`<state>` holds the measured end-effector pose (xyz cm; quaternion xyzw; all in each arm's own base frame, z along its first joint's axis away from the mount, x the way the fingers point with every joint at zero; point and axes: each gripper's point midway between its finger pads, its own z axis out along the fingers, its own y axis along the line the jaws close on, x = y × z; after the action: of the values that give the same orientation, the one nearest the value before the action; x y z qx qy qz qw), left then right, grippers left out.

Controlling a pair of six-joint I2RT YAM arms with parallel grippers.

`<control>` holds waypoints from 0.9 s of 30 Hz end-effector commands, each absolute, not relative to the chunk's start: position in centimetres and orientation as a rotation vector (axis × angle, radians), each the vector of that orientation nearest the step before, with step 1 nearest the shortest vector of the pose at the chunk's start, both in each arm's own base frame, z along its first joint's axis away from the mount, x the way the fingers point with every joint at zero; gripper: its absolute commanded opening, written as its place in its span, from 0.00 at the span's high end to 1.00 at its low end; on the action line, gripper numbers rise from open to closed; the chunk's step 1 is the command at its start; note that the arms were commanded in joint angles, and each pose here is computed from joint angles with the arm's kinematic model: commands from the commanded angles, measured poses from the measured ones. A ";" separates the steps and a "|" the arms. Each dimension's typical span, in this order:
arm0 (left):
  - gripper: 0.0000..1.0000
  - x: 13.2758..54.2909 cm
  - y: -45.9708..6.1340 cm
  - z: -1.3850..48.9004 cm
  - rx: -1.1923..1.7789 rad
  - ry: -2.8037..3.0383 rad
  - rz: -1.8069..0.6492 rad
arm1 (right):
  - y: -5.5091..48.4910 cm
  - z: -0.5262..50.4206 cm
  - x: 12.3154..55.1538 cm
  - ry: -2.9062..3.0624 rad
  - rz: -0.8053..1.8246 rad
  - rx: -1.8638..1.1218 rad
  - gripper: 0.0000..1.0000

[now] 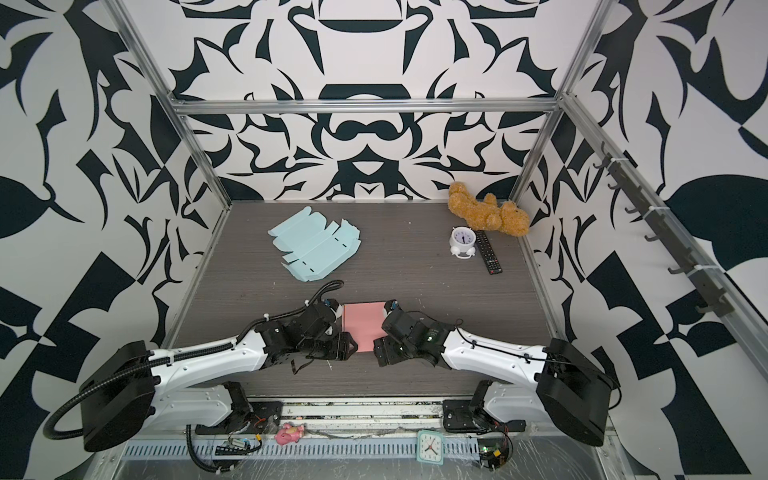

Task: Assemble paper box
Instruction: Fold and tuck the lid into the gap.

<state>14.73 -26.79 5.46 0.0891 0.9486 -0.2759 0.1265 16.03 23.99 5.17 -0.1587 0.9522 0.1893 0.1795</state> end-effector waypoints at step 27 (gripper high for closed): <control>0.32 14.3 -27.6 7.0 0.276 2.716 -0.907 | 27.1 8.1 15.8 2.622 0.684 -0.459 0.10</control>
<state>14.67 -27.72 6.86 0.0965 0.9364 -0.3093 0.1351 15.29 25.68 5.67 -0.1657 0.9471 0.2143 0.1722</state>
